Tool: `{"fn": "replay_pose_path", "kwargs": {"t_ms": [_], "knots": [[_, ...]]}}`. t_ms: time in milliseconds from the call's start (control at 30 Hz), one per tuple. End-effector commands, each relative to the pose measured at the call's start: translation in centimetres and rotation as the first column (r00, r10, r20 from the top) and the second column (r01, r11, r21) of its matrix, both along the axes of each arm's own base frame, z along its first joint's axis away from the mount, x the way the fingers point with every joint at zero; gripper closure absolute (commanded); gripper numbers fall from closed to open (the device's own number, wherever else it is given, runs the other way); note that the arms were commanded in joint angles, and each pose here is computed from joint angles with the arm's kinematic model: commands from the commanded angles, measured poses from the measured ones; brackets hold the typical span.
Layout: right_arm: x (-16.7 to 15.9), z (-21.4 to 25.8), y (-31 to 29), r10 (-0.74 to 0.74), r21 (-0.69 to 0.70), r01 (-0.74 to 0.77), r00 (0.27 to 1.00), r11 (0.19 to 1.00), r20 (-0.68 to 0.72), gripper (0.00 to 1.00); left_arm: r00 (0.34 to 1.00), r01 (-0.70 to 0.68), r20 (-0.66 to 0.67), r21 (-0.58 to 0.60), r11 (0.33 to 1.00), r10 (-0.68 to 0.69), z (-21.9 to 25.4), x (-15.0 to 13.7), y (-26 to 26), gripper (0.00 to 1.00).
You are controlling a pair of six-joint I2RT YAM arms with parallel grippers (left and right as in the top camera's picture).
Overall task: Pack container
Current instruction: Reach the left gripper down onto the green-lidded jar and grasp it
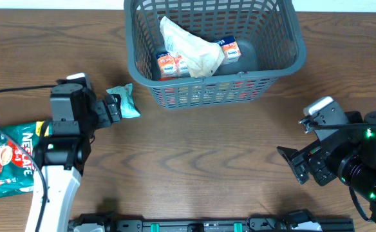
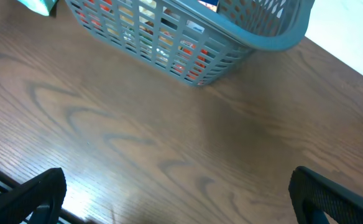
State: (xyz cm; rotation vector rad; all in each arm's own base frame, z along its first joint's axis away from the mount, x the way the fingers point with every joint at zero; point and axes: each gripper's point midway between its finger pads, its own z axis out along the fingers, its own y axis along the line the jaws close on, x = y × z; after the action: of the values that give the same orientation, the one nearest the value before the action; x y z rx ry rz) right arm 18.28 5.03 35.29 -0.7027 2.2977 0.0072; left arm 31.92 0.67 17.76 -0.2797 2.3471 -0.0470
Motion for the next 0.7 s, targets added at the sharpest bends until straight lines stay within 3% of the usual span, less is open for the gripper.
{"fn": "replay_pose_path", "kwargs": {"t_ms": [0, 200, 400, 667], "knots": [[0.0, 0.0, -0.1, -0.011, 0.004, 0.011, 1.000, 1.000, -0.001, 0.01, 0.999, -0.034, 0.023, 0.061, 0.998, 0.032, 0.8, 0.5, 1.1, 0.01], [0.0, 0.0, -0.1, -0.011, 0.004, 0.011, 1.000, 1.000, -0.001, 0.01, 0.955, -0.293, 0.062, 0.022, 0.956, 0.291, 1.5, -0.1, 5.6, 0.01], [0.0, 0.0, -0.1, -0.011, 0.004, 0.011, 1.000, 1.000, -0.001, 0.01, 0.931, -0.360, 0.077, 0.021, 0.933, 0.357, 1.5, 0.2, 7.9, 0.01], [0.0, 0.0, -0.1, -0.011, 0.004, 0.011, 1.000, 1.000, -0.001, 0.01, 0.909, -0.414, -0.009, 0.085, 0.906, 0.417, -2.2, 1.3, 9.9, 0.01]]}}
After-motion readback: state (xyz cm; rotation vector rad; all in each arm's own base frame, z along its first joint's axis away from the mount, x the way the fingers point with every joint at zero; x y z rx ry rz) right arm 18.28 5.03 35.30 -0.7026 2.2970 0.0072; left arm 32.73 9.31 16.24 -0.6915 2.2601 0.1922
